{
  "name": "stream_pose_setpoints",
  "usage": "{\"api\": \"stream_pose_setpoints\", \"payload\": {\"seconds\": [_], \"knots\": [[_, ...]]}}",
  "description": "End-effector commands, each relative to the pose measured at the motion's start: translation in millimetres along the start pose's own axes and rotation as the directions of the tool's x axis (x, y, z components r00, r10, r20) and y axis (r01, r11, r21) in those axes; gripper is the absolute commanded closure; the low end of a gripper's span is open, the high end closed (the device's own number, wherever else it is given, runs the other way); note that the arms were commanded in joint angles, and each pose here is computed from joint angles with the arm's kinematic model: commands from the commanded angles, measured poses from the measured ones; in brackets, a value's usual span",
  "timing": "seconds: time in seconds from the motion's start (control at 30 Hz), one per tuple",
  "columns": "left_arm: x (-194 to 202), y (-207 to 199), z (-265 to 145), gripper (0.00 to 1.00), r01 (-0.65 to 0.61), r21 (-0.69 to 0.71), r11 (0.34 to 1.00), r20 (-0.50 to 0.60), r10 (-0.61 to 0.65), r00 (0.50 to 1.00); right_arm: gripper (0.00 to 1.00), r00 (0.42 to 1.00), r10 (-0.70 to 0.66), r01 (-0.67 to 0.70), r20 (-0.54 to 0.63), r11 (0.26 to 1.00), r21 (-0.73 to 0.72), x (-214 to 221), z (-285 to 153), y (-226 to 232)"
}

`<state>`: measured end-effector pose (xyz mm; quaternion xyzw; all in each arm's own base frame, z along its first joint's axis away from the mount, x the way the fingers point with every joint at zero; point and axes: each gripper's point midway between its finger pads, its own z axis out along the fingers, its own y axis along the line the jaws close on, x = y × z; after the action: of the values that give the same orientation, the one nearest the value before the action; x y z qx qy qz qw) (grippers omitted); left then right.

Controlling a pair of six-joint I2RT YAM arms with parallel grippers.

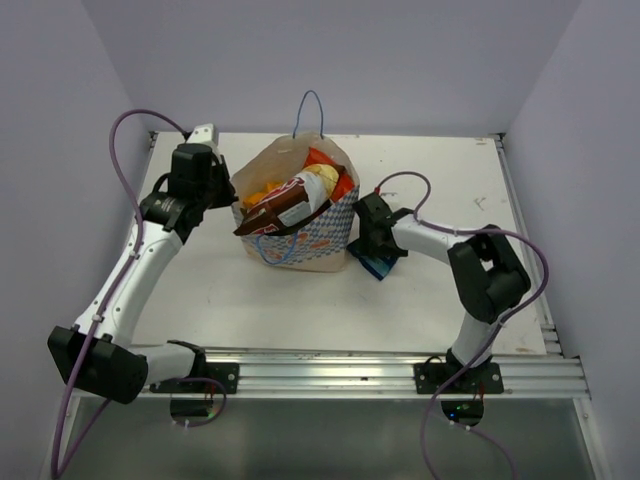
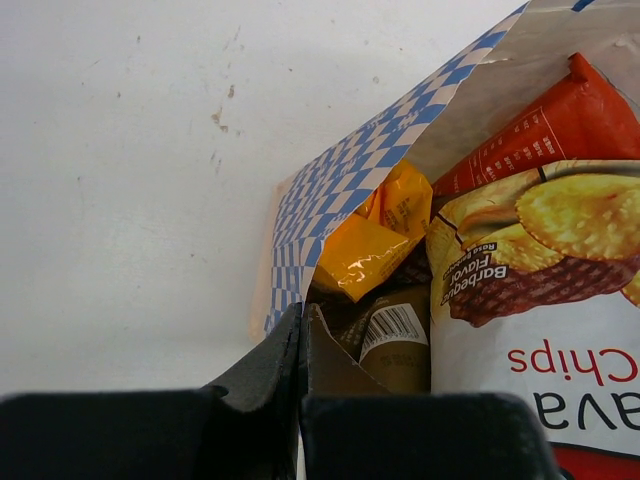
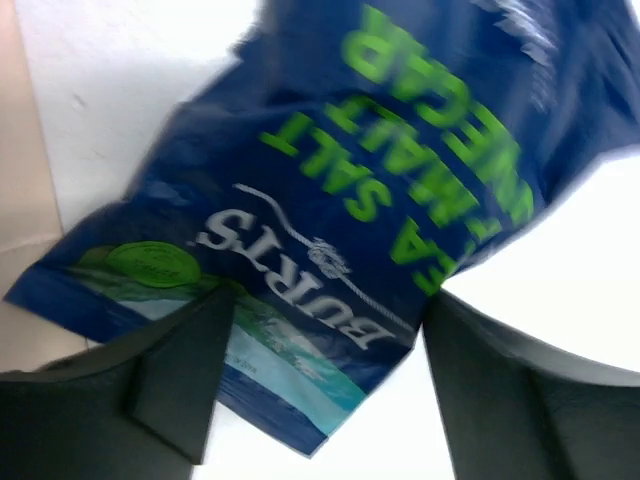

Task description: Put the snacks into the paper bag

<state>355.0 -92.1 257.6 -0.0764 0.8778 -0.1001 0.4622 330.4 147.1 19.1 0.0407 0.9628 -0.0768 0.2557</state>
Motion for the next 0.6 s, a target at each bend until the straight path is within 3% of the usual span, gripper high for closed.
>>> {"api": "stream_pose_setpoints", "payload": {"seconds": [0.0, 0.1, 0.13, 0.2, 0.27, 0.43, 0.47, 0.53, 0.57], "knots": [[-34, -1, -20, 1.00, -0.012, 0.001, 1.000, 0.107, 0.011, 0.994, 0.45, 0.995, -0.029, 0.033, -0.097, 0.999, 0.034, 36, 28, -5], [-34, 1, -20, 1.00, -0.013, -0.007, 1.000, 0.109, 0.013, 0.994, 0.68, 0.994, -0.035, 0.038, -0.107, 0.999, 0.027, 40, 23, -9], [-34, 0, -19, 1.00, -0.012, -0.003, 1.000, 0.110, 0.012, 0.994, 0.88, 0.993, -0.043, 0.048, -0.114, 0.998, 0.034, 42, 20, -12], [-31, -1, -17, 1.00, -0.008, 0.003, 1.000, 0.104, 0.007, 0.995, 0.99, 0.995, -0.037, 0.040, -0.093, 0.998, 0.039, 35, 11, -15], [-30, -3, -14, 1.00, -0.005, 0.012, 1.000, 0.100, 0.004, 0.995, 1.00, 0.996, -0.045, 0.050, -0.076, 0.997, 0.060, 26, -3, -23], [-30, -7, -10, 1.00, -0.007, 0.034, 0.999, 0.098, 0.004, 0.995, 1.00, 0.982, -0.006, 0.001, 0.188, 1.000, 0.028, -64, -97, -39], [-29, -7, -10, 1.00, -0.007, 0.037, 0.999, 0.097, 0.004, 0.995, 1.00, 0.955, 0.012, -0.012, 0.296, 1.000, -0.001, -106, -130, -38], [-28, -8, -8, 1.00, -0.006, 0.043, 0.999, 0.095, 0.002, 0.995, 1.00, 0.922, 0.003, 0.011, 0.387, 0.999, -0.035, -146, -168, -36], [-26, -8, -7, 1.00, -0.005, 0.043, 0.999, 0.092, 0.001, 0.996, 1.00, 0.882, 0.062, 0.000, 0.467, 0.991, -0.133, -184, -209, -24]]}}
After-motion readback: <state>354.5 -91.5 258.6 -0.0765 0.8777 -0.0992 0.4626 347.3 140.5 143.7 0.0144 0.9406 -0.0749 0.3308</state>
